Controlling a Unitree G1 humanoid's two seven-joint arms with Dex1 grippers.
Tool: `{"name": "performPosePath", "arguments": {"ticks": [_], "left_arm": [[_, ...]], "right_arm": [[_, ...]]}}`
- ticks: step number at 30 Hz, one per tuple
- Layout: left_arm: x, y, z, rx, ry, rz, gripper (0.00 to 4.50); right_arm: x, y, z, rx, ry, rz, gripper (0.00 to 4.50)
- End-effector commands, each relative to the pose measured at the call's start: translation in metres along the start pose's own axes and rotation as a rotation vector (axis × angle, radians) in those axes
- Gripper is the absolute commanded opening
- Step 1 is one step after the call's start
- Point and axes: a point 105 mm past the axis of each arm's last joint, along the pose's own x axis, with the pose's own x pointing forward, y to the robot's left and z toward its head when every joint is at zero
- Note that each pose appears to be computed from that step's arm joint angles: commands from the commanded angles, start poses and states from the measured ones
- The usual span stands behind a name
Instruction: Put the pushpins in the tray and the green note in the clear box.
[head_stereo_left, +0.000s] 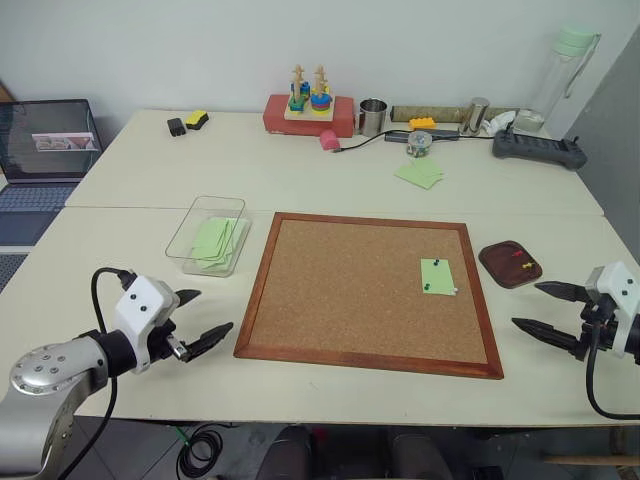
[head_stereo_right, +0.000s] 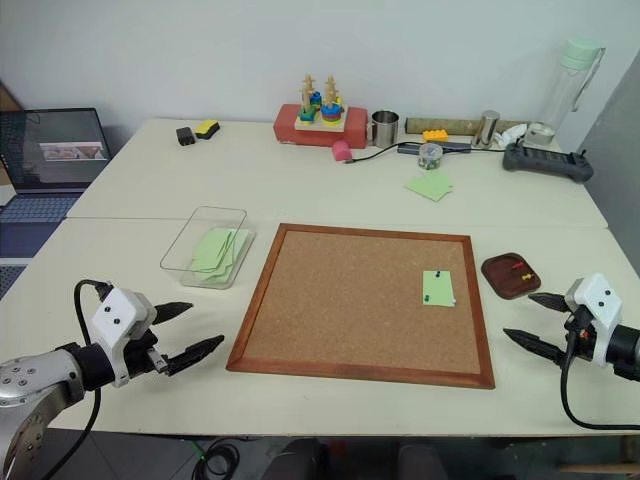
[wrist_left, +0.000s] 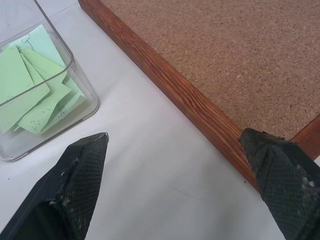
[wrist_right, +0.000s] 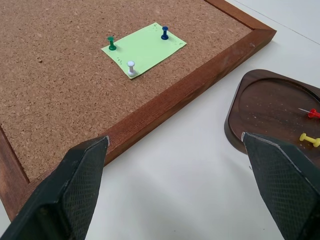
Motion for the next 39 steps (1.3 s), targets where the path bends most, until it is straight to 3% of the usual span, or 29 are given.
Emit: {"name": "performPosePath", "arguments": {"ticks": [1, 39], "left_arm": [[-0.005, 0.002, 0.011, 0.027, -0.047, -0.008, 4.48], [0.012, 0.007, 0.02, -0.004, -0.065, -0.002, 4.48]], "right_arm": [[-0.003, -0.004, 0.01, -0.036, -0.024, -0.012, 4.5], [-0.001, 0.002, 0.009, -0.041, -0.028, -0.014, 4.5]]}}
